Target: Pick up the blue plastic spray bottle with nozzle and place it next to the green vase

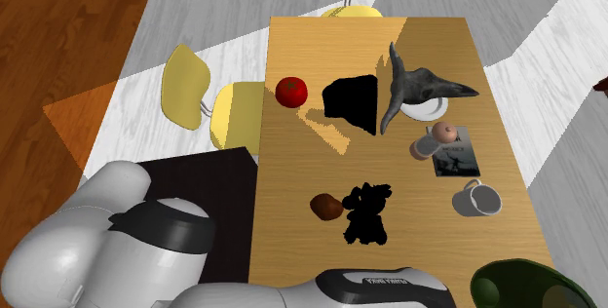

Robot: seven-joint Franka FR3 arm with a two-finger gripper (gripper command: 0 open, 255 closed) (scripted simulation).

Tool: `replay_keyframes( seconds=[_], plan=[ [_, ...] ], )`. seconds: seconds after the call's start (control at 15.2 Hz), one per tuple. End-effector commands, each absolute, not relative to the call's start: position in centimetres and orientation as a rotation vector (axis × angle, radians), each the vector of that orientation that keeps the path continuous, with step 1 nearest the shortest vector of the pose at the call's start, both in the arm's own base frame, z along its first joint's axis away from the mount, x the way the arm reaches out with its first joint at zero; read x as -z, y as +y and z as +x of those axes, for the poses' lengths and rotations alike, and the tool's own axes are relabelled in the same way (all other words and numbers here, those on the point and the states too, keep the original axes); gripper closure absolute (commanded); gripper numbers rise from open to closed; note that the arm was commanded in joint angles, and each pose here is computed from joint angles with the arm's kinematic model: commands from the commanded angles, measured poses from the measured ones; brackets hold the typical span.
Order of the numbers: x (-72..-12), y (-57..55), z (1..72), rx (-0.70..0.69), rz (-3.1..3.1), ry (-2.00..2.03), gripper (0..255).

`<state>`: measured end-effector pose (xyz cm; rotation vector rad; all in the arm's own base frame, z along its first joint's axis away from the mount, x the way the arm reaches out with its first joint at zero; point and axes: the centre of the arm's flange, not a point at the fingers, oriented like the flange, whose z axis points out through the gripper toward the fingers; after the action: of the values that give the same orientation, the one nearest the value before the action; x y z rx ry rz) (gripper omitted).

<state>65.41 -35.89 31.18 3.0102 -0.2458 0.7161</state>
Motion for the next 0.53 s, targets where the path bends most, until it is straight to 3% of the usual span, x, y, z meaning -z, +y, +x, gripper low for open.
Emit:
replay_keyframes(
  seconds=[0.0,0.2,0.26,0.46],
  plan=[
    [-31.15,-35.87,65.42,-0.717,3.01,-0.246,255],
    [-31.15,-35.87,65.42,-0.717,3.01,-0.246,255],
    [-31.15,-35.87,65.42,-0.717,3.01,-0.246,0],
    [-31.15,-35.87,65.42,-0.717,3.01,-0.246,0]
  ],
)
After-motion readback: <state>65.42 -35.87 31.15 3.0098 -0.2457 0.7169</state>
